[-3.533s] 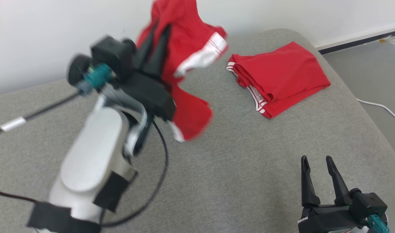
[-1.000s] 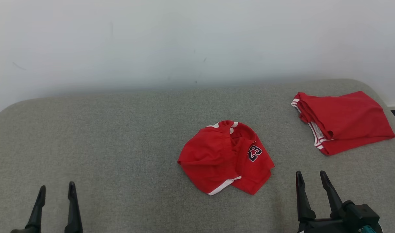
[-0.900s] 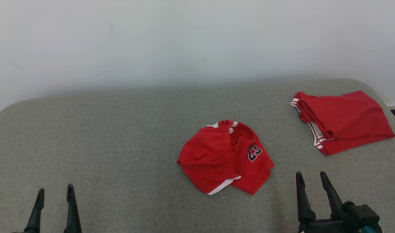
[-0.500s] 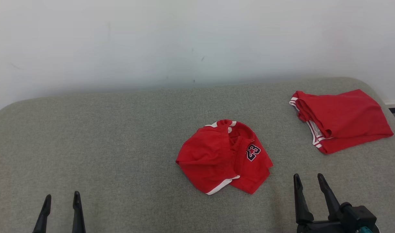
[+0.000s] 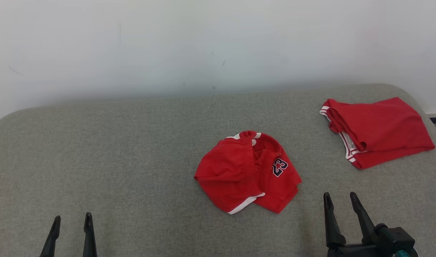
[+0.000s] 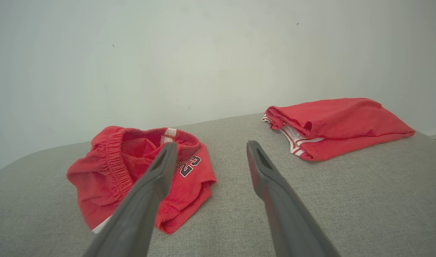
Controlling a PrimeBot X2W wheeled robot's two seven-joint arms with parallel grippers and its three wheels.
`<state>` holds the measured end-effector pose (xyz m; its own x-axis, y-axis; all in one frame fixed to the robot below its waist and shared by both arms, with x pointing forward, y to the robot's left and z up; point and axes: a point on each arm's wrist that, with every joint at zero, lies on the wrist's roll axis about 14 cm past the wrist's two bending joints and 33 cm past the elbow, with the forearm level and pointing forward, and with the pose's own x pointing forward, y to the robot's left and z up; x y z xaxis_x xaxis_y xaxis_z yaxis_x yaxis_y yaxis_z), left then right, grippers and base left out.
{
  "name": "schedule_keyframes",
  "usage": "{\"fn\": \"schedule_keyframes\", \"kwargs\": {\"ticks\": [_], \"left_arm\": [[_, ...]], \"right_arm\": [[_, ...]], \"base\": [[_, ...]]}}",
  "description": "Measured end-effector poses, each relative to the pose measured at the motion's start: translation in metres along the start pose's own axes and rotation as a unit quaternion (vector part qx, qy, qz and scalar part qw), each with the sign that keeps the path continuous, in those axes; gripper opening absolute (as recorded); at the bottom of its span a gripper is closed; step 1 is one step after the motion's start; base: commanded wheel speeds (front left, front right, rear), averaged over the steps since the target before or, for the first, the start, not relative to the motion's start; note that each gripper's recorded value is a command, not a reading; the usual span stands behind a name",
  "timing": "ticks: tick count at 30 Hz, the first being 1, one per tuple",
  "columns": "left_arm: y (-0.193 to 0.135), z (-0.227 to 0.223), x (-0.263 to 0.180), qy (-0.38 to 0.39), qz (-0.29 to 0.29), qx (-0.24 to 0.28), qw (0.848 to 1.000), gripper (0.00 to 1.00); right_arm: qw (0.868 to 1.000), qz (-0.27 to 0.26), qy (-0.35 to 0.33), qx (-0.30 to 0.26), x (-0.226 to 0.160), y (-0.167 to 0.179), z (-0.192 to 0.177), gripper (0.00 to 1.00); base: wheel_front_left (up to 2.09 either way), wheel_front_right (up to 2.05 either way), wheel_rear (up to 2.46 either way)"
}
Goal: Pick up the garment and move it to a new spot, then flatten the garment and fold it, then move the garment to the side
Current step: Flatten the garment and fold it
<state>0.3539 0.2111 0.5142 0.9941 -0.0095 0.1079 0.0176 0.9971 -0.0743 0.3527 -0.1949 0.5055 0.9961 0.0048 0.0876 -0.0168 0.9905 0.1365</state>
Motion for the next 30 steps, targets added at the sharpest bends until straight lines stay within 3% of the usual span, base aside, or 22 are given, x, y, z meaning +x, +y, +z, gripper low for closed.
{"fn": "schedule_keyframes", "kwargs": {"ticks": [18, 24, 30], "left_arm": [[-0.008, -0.001, 0.008, 0.001, -0.014, 0.003, 1.000, 1.00], [-0.060, 0.014, 0.031, -0.026, -0.097, 0.007, 0.995, 1.00], [-0.140, 0.022, 0.051, -0.041, -0.218, 0.003, 0.975, 1.00]], "right_arm": [[1.000, -0.007, 0.007, 0.000, -0.002, -0.004, -0.005, 1.00], [1.000, -0.012, 0.010, -0.001, -0.004, -0.007, -0.006, 1.00], [1.000, -0.024, 0.008, 0.003, -0.003, -0.014, -0.005, 1.00]], "base": [[0.00, 0.00, 0.00], [0.00, 0.00, 0.00], [0.00, 0.00, 0.00]]}}
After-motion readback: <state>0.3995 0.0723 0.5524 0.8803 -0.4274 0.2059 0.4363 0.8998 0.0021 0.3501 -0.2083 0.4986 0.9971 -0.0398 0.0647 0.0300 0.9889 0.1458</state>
